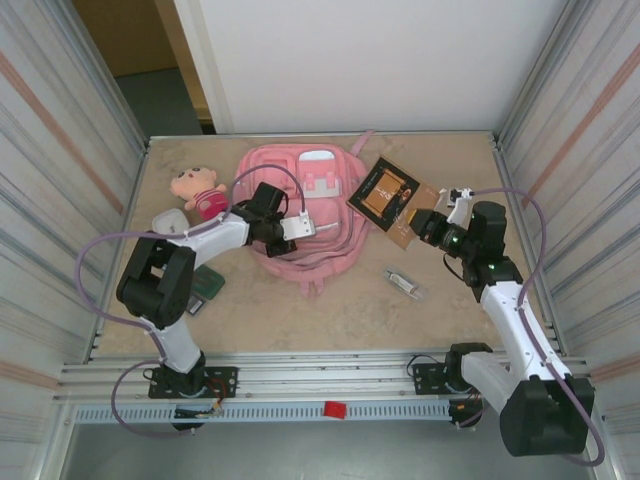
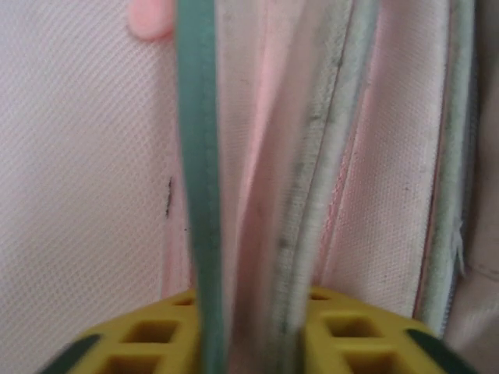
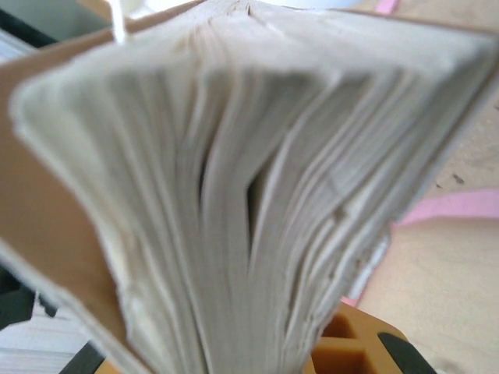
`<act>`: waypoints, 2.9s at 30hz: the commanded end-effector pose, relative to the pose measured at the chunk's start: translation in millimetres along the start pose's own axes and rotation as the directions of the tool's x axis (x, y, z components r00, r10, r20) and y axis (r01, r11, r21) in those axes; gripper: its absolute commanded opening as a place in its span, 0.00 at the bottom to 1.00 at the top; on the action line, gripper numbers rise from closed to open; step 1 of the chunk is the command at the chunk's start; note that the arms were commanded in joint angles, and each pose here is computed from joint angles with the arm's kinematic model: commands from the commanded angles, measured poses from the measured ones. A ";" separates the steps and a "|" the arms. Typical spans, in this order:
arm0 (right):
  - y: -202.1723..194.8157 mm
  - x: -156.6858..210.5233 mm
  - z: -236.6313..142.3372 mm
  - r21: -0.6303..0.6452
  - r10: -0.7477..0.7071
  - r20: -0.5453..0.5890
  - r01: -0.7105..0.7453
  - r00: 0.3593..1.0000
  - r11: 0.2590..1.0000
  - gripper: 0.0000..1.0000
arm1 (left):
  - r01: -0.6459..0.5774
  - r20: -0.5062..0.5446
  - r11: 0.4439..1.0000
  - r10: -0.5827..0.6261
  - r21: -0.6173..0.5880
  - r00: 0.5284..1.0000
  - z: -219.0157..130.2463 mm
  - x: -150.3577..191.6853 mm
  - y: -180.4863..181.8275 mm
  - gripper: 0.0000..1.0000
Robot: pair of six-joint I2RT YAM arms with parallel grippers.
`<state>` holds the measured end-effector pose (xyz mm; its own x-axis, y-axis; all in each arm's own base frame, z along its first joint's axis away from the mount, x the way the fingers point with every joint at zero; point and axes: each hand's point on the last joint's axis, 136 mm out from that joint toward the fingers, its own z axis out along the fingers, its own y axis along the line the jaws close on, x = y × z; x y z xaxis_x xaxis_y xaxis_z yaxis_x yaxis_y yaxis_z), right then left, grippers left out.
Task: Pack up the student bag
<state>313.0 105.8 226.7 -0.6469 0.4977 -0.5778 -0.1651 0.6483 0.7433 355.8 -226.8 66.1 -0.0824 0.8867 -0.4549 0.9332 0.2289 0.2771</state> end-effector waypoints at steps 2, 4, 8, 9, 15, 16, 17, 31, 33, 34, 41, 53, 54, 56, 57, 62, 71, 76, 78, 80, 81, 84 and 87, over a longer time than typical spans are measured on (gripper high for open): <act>5.0 -34.3 -9.6 0.075 0.046 0.082 -0.052 0.996 0.996 0.00 | 0.095 0.117 0.986 -0.079 -0.139 0.990 -41.1 -41.2 15.9 0.05; -4.4 -36.1 -11.4 0.131 0.089 0.071 -0.098 0.993 0.987 0.00 | 0.169 0.170 0.976 -0.145 -0.139 0.975 -57.2 -59.3 13.2 0.01; -17.6 -37.7 -14.5 0.204 0.148 0.051 -0.155 0.988 0.967 0.00 | 0.335 0.248 0.935 -0.298 -0.120 0.922 -83.9 -86.1 9.0 0.00; -20.3 -38.2 -16.6 0.221 0.155 0.055 -0.164 0.986 0.962 0.00 | 0.363 0.263 0.925 -0.325 -0.112 0.909 -89.0 -91.2 7.7 0.00; -29.8 -38.5 -30.7 0.286 0.211 0.066 -0.221 0.975 0.932 0.00 | 0.584 0.342 0.811 -0.543 -0.022 0.767 -116.8 -107.7 4.1 0.00; -28.4 -36.2 -32.3 0.287 0.220 0.054 -0.226 0.974 0.931 0.00 | 0.614 0.351 0.789 -0.571 -0.012 0.742 -120.9 -109.0 4.4 0.00; -25.9 -34.3 -33.8 0.284 0.225 0.042 -0.228 0.973 0.931 0.00 | 0.637 0.364 0.771 -0.594 0.002 0.718 -125.0 -111.7 4.2 0.00; -9.4 6.6 -84.7 0.318 0.381 0.090 -0.389 0.920 0.865 0.00 | 0.807 0.450 0.585 -0.745 0.083 0.493 -148.7 -130.7 18.0 0.00; -10.7 16.9 -90.2 0.341 0.406 0.086 -0.409 0.910 0.846 0.00 | 0.823 0.447 0.561 -0.762 0.092 0.469 -149.4 -132.0 20.4 0.00; -12.2 22.0 -93.3 0.357 0.410 0.087 -0.413 0.908 0.838 0.00 | 0.828 0.442 0.553 -0.768 0.095 0.463 -149.5 -133.0 21.1 0.00; 1.2 50.0 -97.6 0.336 0.445 -0.002 -0.419 0.896 0.844 0.00 | 0.828 0.427 0.546 -0.784 0.129 0.451 -153.8 -143.7 22.4 0.00; 37.0 77.4 -85.8 0.251 0.448 -0.187 -0.399 0.874 0.882 0.00 | 0.839 0.419 0.492 -0.829 0.231 0.370 -160.6 -147.8 37.4 0.00; 44.4 79.4 -82.0 0.225 0.443 -0.207 -0.398 0.872 0.889 0.00 | 0.837 0.420 0.490 -0.831 0.245 0.364 -161.3 -148.2 38.8 0.00; 56.0 81.6 -76.6 0.193 0.412 -0.227 -0.374 0.882 0.907 0.00 | 0.829 0.424 0.491 -0.833 0.268 0.355 -163.6 -149.7 41.2 0.00; 60.0 82.2 -73.1 0.182 0.402 -0.230 -0.367 0.886 0.913 0.00 | 0.820 0.424 0.495 -0.833 0.287 0.354 -165.0 -151.6 41.4 0.00; 77.6 65.3 -34.0 0.007 0.423 -0.177 -0.429 0.889 0.903 0.00 | 0.738 0.429 0.531 -0.830 0.417 0.355 -178.9 -170.4 37.6 0.00; 87.7 53.4 49.9 -0.181 0.417 -0.190 -0.449 0.889 0.875 0.00 | 0.628 0.454 0.567 -0.818 0.534 0.353 -202.5 -179.3 40.5 0.00; 93.2 54.5 85.3 -0.225 0.415 -0.223 -0.461 0.882 0.859 0.00 | 0.560 0.479 0.600 -0.798 0.571 0.366 -215.2 -181.1 45.6 0.00; 95.5 59.2 101.1 -0.224 0.407 -0.246 -0.460 0.880 0.859 0.00 | 0.537 0.481 0.610 -0.791 0.582 0.377 -217.6 -182.2 47.0 0.00; 96.0 64.6 117.8 -0.221 0.409 -0.265 -0.468 0.873 0.855 0.00 | 0.515 0.472 0.608 -0.794 0.604 0.384 -219.4 -183.7 47.6 0.00; 95.6 67.0 125.0 -0.219 0.412 -0.273 -0.473 0.869 0.853 0.00 | 0.504 0.470 0.609 -0.793 0.613 0.387 -220.5 -184.6 47.7 0.00; 93.6 75.5 149.2 -0.205 0.414 -0.294 -0.480 0.862 0.853 0.00 | 0.476 0.465 0.607 -0.794 0.637 0.391 -223.8 -186.9 46.6 0.00; 88.9 86.9 177.6 -0.176 0.419 -0.323 -0.489 0.849 0.855 0.00 | 0.456 0.472 0.611 -0.791 0.647 0.391 -226.8 -188.8 45.8 0.00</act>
<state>355.4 285.6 141.8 -0.8475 0.5306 -0.0121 0.1768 0.3038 0.9362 341.8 -282.7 277.2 -0.7799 0.0077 -0.6258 0.5601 0.4550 -0.6923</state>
